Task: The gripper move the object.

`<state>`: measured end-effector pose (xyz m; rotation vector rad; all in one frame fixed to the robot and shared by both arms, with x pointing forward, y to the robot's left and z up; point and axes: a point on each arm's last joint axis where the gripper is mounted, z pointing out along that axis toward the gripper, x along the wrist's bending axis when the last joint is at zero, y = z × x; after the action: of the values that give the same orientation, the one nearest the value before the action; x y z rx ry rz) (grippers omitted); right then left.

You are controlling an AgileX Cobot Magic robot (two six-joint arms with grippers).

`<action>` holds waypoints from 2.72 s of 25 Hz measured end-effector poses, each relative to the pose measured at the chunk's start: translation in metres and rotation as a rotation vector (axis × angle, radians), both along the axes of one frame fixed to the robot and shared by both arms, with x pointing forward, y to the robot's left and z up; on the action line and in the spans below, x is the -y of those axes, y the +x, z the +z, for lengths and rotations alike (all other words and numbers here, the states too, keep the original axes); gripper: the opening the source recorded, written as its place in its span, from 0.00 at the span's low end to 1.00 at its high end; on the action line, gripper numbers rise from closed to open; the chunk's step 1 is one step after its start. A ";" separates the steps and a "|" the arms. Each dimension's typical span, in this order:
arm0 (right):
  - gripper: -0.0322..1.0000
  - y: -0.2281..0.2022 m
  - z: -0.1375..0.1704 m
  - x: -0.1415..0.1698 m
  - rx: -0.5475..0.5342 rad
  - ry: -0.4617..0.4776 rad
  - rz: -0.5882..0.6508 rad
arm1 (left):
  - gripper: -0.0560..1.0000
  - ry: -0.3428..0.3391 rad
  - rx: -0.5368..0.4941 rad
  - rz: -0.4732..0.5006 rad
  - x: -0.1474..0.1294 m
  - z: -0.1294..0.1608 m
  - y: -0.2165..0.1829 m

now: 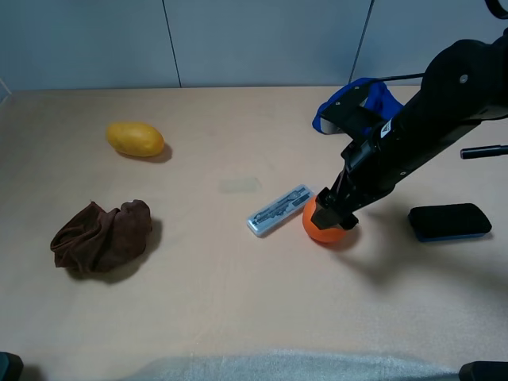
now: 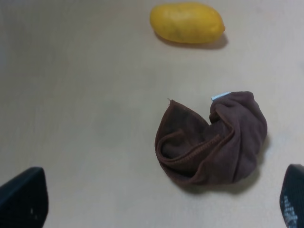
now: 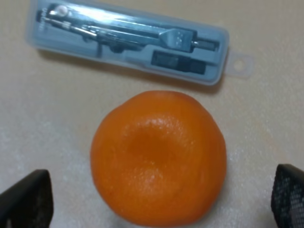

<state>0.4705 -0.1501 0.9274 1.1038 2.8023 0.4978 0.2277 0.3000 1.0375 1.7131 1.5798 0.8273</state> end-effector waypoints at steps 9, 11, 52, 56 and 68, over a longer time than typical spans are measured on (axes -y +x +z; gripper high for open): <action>0.70 0.004 -0.021 -0.002 -0.037 -0.030 0.002 | 0.99 0.001 0.000 0.000 0.000 0.000 0.000; 0.70 0.005 -0.025 -0.002 -0.037 -0.032 0.000 | 0.99 0.001 0.000 0.000 0.000 0.000 0.000; 0.57 0.016 -0.022 -0.011 -0.053 -0.019 -0.002 | 0.99 0.001 0.000 0.000 0.000 0.000 0.000; 0.57 0.022 -0.013 -0.015 -0.074 -0.012 0.006 | 0.99 0.001 0.000 0.000 0.000 0.000 0.000; 0.57 0.039 0.020 -0.025 -0.132 -0.047 -0.005 | 0.99 0.001 0.000 0.000 0.000 0.000 0.000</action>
<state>0.5091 -0.1251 0.9472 1.1750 2.9060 0.3691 0.2277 0.3001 1.0375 1.7141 1.5794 0.8286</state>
